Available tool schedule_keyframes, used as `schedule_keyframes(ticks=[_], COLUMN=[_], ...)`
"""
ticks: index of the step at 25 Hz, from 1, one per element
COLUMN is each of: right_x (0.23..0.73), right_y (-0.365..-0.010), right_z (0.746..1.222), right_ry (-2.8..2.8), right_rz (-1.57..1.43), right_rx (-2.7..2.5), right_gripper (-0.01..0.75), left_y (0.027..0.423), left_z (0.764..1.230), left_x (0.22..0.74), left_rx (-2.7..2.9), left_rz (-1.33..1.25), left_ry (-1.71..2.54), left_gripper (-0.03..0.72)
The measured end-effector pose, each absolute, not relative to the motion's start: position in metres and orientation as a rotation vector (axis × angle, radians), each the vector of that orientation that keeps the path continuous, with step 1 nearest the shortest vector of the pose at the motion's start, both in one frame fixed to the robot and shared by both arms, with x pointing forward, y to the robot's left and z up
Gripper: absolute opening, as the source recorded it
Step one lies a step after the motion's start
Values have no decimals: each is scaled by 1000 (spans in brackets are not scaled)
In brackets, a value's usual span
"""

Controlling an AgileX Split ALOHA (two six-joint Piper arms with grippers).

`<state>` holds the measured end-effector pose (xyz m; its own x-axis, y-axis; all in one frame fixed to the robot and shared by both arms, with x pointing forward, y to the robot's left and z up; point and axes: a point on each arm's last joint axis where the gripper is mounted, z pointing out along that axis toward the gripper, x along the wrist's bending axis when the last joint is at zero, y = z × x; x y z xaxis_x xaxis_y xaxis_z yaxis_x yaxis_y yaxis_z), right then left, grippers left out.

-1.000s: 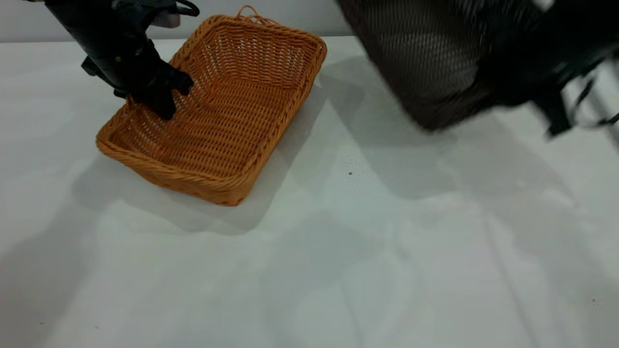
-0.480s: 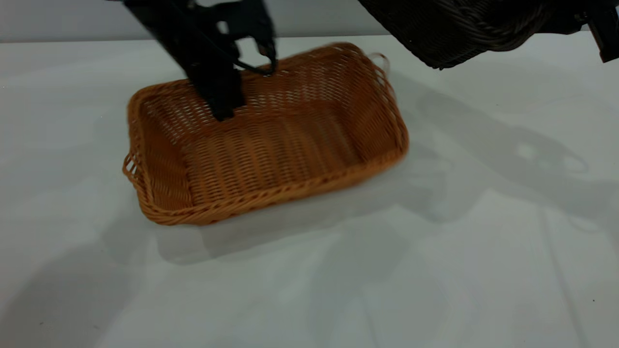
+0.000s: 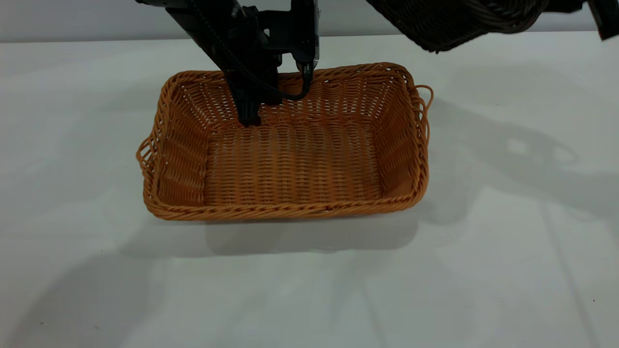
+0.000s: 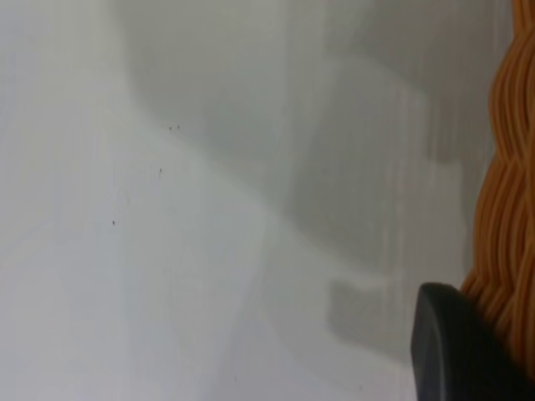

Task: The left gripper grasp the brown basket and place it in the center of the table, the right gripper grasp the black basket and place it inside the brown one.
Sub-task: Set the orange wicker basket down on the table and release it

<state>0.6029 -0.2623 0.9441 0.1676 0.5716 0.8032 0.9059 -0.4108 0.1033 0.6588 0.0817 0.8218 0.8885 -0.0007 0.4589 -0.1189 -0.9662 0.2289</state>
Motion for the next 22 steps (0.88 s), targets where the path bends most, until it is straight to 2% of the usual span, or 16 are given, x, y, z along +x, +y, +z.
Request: schedule_keyframes(ticks=[5, 8, 11, 17, 19, 22], right_x=[606, 607, 607, 607, 607, 608], right_y=[-264, -269, -275, -290, -295, -306], right_z=[950, 952, 954, 955, 956, 957], right_ry=[-1430, -1424, -1407, -1364, -1342, -1293], right_rz=[-1138, -1146, -1158, -1175, -1186, -1214], right_rx=[-2021, -2018, -2016, -2034, -2041, -2064], right_gripper=[97, 97, 97, 97, 97, 97], left_y=[79, 79, 78, 75, 74, 73], left_z=[822, 822, 818, 816, 824, 852], left_x=[658, 658, 658, 658, 659, 660], left_rx=[2801, 2796, 2791, 2774, 2762, 2726], left_rz=[680, 682, 693, 716, 734, 784], left_ry=[-86, -64, -62, -59, -60, -60], left_gripper=[83, 123, 216, 451, 491, 511])
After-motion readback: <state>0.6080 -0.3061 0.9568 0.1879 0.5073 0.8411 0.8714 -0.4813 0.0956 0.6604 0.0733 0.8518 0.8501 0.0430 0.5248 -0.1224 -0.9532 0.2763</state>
